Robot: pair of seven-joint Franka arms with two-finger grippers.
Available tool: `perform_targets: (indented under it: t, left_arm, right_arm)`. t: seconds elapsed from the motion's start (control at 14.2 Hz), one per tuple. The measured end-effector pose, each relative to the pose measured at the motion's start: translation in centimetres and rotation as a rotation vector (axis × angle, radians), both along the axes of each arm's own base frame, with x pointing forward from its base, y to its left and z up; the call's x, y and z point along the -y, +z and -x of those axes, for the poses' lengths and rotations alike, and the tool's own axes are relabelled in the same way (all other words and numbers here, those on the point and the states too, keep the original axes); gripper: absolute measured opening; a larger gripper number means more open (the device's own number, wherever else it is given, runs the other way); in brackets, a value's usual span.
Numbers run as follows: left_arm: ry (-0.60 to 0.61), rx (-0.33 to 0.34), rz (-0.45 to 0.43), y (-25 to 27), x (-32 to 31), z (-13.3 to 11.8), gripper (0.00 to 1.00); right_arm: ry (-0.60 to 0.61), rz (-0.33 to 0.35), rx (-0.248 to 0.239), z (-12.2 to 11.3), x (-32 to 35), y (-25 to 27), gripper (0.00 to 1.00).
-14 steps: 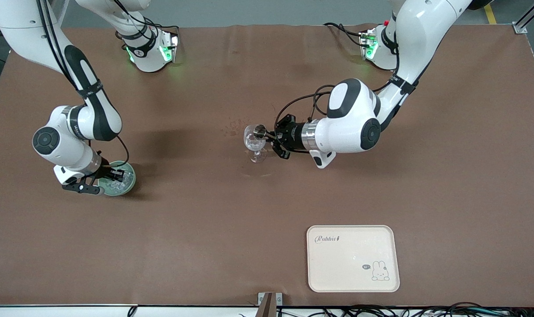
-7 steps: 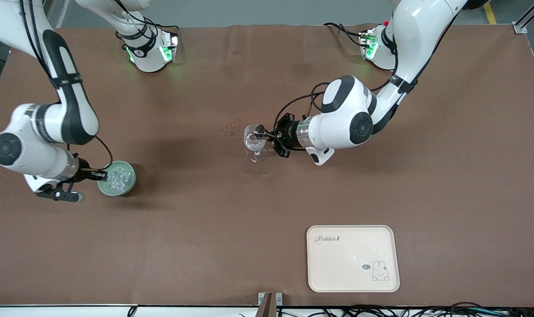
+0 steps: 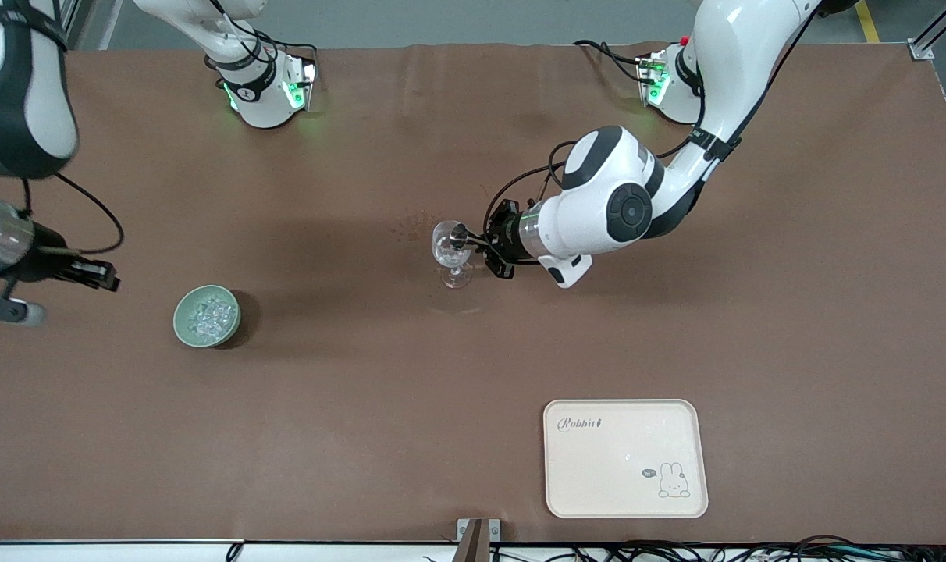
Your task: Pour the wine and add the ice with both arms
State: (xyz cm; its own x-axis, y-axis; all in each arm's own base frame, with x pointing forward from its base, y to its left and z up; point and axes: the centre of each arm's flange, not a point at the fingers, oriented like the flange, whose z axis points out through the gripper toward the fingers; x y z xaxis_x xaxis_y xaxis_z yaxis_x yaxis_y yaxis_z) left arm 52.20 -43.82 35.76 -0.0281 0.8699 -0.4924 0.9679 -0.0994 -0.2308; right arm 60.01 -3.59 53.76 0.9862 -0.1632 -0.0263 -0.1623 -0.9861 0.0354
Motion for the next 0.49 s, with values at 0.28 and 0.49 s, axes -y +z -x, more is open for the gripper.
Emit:
perform_targets:
  t: [0.28, 0.49]
  left_arm:
    - [-0.03, 0.034, -0.064, -0.2, 1.5, 1.4, 0.21]
    - [-0.044, 0.052, -0.094, -0.2, 2.3, 2.1, 0.21]
  right_arm:
    - [-0.003, 0.001, 0.027, 4.0, -0.2, 7.5, 0.26]
    - [-0.002, 0.001, 0.036, 7.1, -0.5, 11.3, 0.26]
